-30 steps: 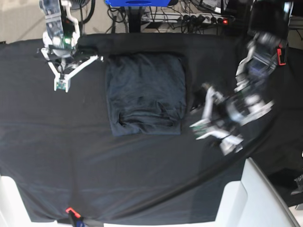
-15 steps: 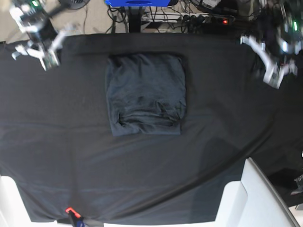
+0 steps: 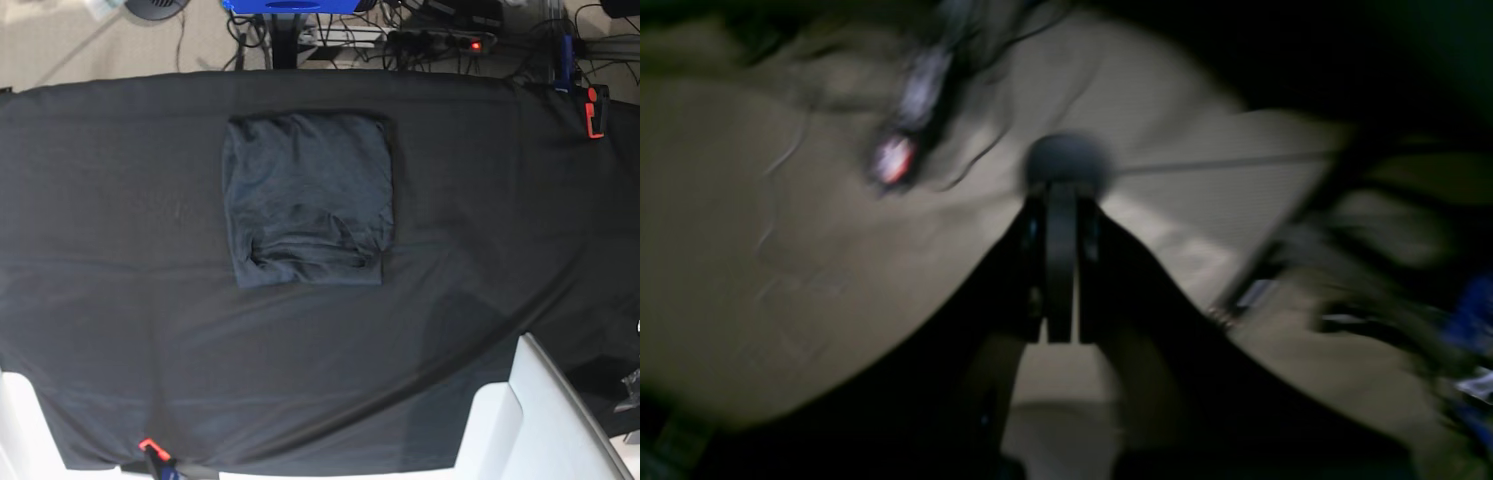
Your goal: Fold the T-shirt properly
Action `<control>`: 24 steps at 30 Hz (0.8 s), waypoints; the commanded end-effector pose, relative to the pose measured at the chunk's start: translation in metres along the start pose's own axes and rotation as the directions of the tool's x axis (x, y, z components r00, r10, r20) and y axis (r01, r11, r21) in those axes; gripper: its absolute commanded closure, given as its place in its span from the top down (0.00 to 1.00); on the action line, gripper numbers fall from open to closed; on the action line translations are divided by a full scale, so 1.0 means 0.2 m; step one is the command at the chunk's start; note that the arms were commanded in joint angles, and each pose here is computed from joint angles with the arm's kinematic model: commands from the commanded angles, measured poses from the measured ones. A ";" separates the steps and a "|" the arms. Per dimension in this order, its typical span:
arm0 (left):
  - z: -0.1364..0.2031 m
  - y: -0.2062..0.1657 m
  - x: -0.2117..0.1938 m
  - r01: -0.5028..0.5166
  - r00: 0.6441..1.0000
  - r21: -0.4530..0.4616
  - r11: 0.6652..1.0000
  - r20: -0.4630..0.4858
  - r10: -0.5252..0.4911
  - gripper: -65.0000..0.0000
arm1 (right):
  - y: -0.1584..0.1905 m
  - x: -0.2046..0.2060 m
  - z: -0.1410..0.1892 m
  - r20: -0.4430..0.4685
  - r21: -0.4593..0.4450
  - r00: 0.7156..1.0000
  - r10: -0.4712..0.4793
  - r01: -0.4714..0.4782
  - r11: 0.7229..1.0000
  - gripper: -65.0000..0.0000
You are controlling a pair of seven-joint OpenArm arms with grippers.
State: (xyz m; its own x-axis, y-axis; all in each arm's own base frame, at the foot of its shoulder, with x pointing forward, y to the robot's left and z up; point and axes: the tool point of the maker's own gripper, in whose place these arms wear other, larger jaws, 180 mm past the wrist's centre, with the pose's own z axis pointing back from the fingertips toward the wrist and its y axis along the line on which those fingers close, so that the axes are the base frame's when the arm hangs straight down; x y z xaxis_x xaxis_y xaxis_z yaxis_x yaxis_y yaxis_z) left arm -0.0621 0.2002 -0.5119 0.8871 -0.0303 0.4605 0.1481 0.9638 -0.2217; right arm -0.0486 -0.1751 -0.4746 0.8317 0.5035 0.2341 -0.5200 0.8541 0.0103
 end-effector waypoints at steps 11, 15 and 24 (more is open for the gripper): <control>-0.27 -0.41 -0.75 0.066 0.900 -0.235 0.970 -0.406 -0.159 0.00 | 0.44 -0.89 -0.53 -0.504 0.177 0.864 0.022 0.079 0.981 0.01; -0.40 -0.29 -0.68 0.127 0.876 -0.160 0.979 -0.444 -0.186 0.00 | 0.44 -0.71 -0.64 -0.303 0.145 0.949 -0.086 0.135 0.980 0.02; -0.47 0.03 -0.47 0.235 0.911 0.032 0.972 -0.356 -0.208 0.00 | 0.21 -0.41 -0.78 -0.139 -0.026 0.921 -0.365 0.365 0.931 0.02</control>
State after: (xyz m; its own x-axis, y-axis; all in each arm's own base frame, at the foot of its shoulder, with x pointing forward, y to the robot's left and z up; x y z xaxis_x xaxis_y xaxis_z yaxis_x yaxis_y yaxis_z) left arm -0.1038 0.1775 -0.6396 0.9334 -0.3235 0.1554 0.3394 0.9364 -0.0891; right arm -0.0884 -0.1507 -0.6484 0.9801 0.1606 0.1168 -0.1706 0.9820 0.0815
